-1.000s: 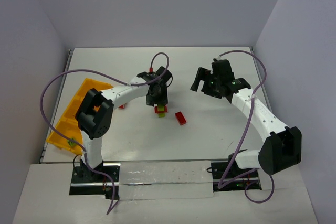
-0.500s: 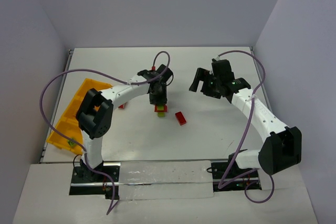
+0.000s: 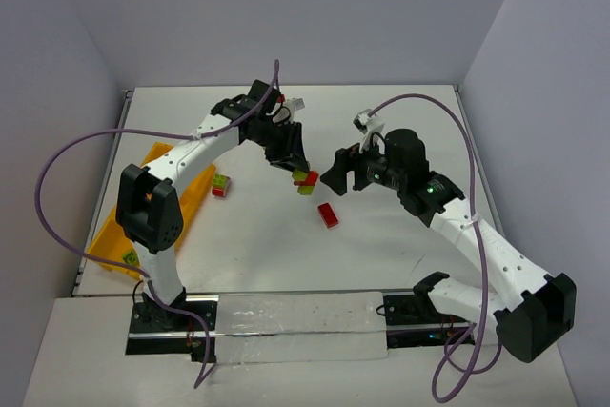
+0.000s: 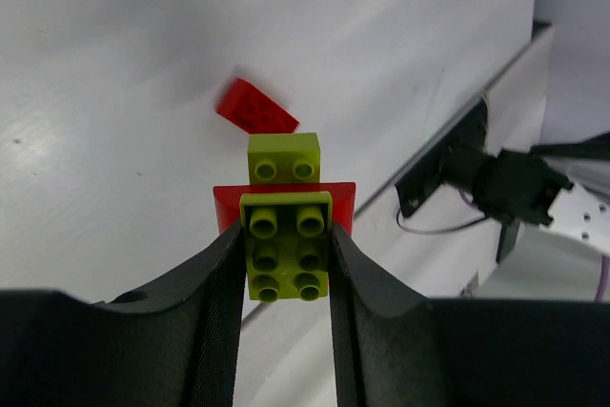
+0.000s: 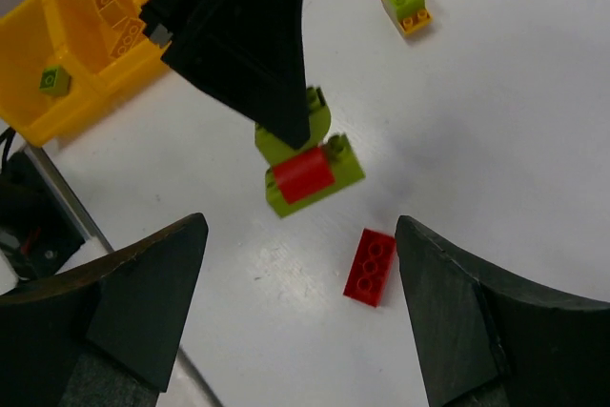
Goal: Sort the legos into containers by color
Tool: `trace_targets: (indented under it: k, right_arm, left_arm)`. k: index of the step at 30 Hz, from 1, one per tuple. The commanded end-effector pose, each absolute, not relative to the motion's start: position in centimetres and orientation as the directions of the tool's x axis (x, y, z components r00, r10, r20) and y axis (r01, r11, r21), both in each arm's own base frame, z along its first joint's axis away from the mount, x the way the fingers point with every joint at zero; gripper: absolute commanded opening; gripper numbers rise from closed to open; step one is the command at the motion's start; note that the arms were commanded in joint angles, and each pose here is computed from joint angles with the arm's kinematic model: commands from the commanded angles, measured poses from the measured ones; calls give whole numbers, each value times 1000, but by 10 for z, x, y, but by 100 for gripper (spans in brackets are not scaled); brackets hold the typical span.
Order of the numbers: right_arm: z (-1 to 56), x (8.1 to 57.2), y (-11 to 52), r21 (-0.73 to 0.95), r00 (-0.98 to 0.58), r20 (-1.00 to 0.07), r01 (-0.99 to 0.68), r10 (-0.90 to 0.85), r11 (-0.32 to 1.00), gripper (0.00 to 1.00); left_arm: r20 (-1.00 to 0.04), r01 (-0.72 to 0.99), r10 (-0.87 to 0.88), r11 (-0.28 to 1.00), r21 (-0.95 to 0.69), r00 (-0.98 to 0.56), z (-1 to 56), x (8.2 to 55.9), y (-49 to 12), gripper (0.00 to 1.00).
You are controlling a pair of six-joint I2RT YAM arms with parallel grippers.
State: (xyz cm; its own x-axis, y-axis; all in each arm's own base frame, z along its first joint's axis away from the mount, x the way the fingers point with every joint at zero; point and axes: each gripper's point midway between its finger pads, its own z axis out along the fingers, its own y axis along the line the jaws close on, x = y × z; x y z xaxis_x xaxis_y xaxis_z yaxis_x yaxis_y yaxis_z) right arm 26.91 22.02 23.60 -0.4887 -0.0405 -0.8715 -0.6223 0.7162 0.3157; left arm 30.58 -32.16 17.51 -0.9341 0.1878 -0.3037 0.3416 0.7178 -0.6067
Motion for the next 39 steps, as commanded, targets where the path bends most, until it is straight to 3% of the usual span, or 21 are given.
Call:
trace_targets:
  k: [1,12,21,32,34,39]
  right_arm:
    - [254,271,235,129,-283,-948,-761,-146,636,86]
    - [234,263,260,38,-234,-926,-840,-297,542,79]
    - [212,271,265,-10,-243,-899,-820,-364,572,74]
    - [204,272,269,44,-293,-901,-796,-320,604,53]
    - [204,272,270,48,-295,-901,-798,-319,601,44]
    - [205,273,267,63,-314,-901,-777,-299,627,0]
  left_arm:
    - [-313,433,301,580,-690,-901,203,276,-329,0]
    - [-326,460,327,552,-696,-887,212,267,-326,0]
    - [-345,470,322,530,-706,-882,218,265,-328,0]
    - [-344,465,316,529,-710,-884,219,263,-328,0]
    - [-343,463,313,531,-710,-886,219,264,-328,0]
    - [-341,448,291,567,-691,-894,214,269,-325,0]
